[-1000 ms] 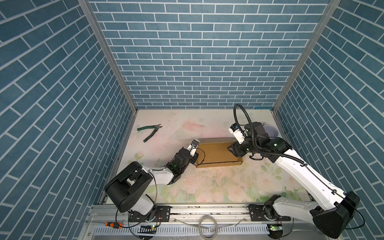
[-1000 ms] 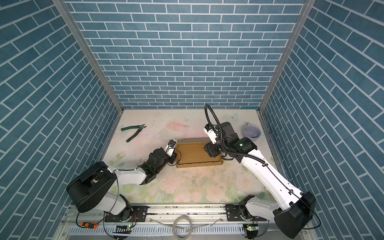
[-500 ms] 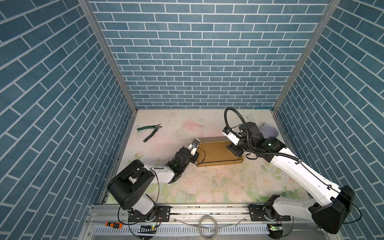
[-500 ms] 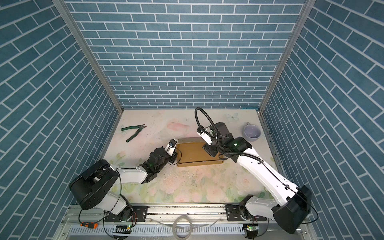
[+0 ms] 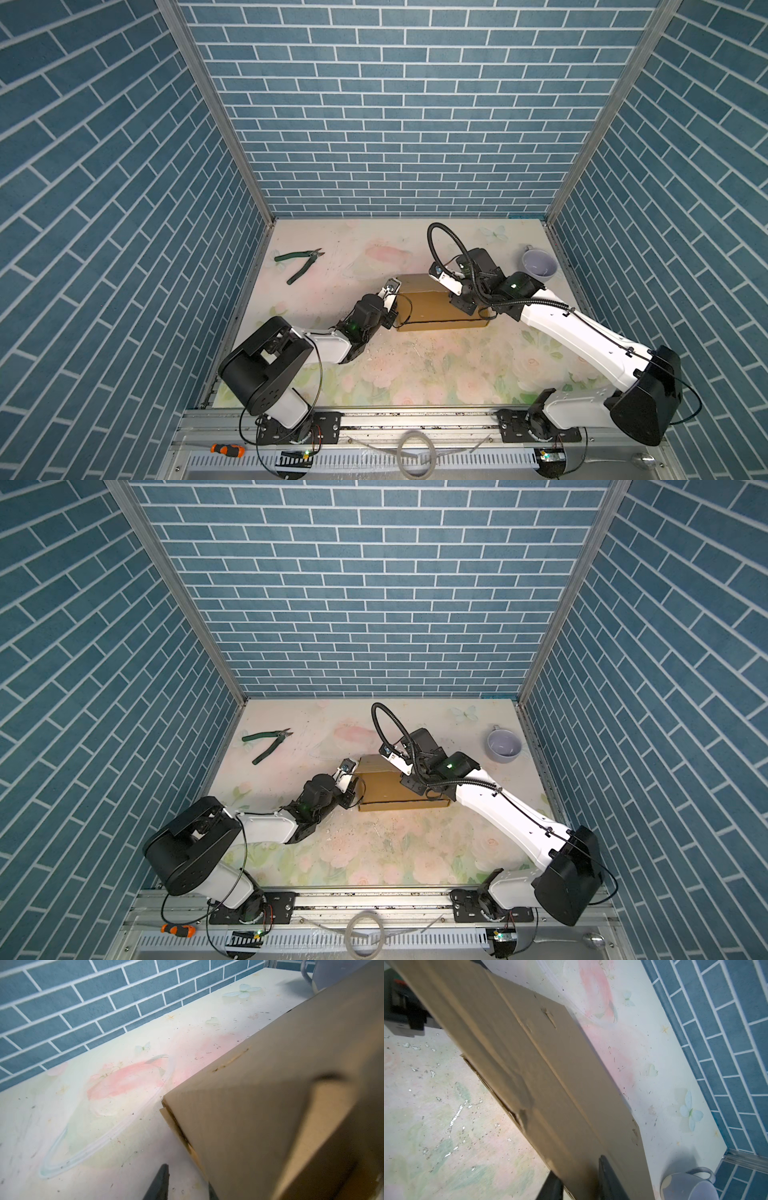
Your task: Fold the paper box
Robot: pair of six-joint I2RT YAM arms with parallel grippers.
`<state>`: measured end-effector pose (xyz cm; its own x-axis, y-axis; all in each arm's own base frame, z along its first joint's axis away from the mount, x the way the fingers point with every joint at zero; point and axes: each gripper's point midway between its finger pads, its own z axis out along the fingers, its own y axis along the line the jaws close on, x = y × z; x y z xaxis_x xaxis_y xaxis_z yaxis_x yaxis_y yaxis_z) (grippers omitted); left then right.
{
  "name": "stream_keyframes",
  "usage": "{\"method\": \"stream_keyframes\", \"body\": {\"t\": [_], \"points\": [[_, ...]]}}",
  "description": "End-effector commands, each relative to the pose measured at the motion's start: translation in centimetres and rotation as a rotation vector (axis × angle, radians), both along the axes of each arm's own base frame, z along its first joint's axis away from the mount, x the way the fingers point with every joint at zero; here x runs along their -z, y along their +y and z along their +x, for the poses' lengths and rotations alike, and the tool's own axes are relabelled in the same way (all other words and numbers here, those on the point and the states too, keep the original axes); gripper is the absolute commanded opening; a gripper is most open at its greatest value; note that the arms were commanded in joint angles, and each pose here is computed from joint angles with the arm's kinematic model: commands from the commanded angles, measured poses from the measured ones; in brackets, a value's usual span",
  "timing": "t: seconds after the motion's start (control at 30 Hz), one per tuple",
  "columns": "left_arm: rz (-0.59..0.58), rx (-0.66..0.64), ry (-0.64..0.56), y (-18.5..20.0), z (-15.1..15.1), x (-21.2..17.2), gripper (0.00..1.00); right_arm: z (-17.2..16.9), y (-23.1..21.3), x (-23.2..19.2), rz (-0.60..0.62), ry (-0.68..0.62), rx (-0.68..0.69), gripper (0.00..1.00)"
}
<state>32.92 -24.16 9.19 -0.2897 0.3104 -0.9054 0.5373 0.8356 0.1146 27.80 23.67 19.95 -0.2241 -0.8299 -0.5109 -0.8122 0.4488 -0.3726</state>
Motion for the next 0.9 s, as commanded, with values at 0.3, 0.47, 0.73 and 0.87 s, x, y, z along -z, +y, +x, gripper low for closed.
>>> {"method": "stream_keyframes", "body": {"t": [0.3, 0.47, 0.73, 0.87], "points": [[-0.127, 0.102, 0.08, 0.1, -2.9, -2.4, 0.51, 0.2, -0.4, 2.8, -0.073, 0.006, -0.009, 0.22], [-0.141, 0.115, 0.076, 0.7, -3.8, -3.8, 0.56, 0.2, -0.7, 3.2, -0.09, 0.002, -0.007, 0.21], [-0.216, 0.081, 0.057, 2.6, -5.9, -8.0, 0.58, -0.1, -0.7, 4.0, -0.097, 0.025, -0.012, 0.21], [-0.249, 0.06, -0.013, 4.1, -6.8, -10.9, 0.62, -0.5, -0.5, 4.7, -0.097, 0.048, -0.017, 0.21]]}}
